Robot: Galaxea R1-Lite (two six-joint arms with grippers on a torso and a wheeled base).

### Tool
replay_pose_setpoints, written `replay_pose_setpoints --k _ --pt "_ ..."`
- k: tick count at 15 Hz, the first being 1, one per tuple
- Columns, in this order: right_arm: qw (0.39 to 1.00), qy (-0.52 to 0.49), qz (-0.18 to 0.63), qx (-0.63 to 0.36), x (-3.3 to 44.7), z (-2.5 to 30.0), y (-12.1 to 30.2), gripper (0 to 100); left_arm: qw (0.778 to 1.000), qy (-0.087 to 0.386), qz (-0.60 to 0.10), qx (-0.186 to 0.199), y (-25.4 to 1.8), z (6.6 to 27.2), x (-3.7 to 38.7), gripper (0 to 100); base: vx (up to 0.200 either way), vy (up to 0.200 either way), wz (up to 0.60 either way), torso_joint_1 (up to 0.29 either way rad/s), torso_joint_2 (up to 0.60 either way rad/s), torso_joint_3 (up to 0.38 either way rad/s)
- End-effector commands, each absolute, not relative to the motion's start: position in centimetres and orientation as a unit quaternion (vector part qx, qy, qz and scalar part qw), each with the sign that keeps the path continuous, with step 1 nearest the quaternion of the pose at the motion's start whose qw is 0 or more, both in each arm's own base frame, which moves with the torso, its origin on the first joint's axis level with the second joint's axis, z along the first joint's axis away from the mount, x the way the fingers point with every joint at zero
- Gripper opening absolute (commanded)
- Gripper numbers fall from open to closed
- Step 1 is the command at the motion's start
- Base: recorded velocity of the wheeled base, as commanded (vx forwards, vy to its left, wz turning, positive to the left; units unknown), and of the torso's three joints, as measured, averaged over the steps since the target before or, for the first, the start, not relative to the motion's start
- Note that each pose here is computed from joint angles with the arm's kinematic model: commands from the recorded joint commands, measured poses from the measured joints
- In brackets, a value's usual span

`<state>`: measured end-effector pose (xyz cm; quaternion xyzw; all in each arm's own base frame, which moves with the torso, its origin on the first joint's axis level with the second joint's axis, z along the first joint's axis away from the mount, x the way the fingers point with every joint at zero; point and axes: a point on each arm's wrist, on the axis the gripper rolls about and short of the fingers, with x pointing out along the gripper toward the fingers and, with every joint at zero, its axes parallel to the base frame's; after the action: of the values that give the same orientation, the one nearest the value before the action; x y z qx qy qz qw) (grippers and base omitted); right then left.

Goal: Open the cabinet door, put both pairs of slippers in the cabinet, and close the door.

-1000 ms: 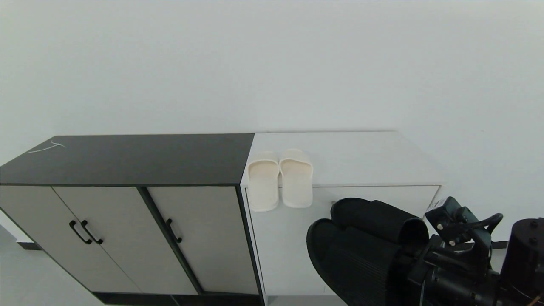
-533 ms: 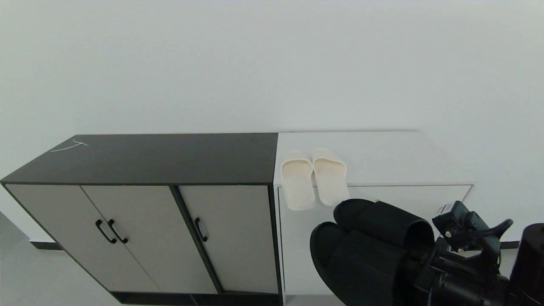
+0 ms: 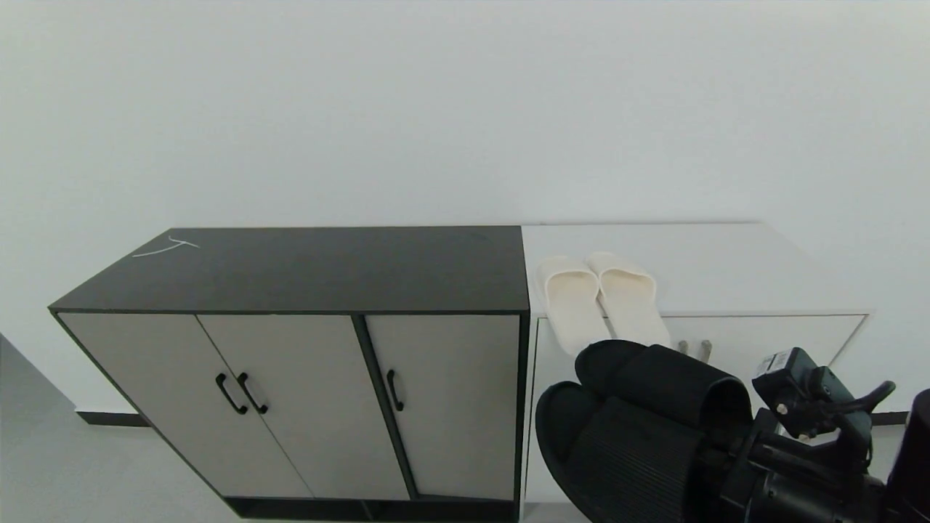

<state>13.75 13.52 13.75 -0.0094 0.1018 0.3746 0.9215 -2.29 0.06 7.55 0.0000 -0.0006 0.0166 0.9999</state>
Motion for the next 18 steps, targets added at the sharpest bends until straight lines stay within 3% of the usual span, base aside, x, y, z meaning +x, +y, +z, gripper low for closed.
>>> replay_pose_setpoints --k 1,18 --pt "0.921 0.106 0.375 -0.011 13.64 13.56 13.44 0 1.000 0.001 0.017 0.000 0.06 7.53 -2.28 0 0.000 0.200 0.00 0.002 0.00 0.002" --pt "0.921 0.110 0.375 -0.013 13.55 13.37 13.35 0 1.000 0.000 0.017 0.000 0.06 7.55 -2.28 0 0.000 0.200 0.00 0.004 0.00 0.003"
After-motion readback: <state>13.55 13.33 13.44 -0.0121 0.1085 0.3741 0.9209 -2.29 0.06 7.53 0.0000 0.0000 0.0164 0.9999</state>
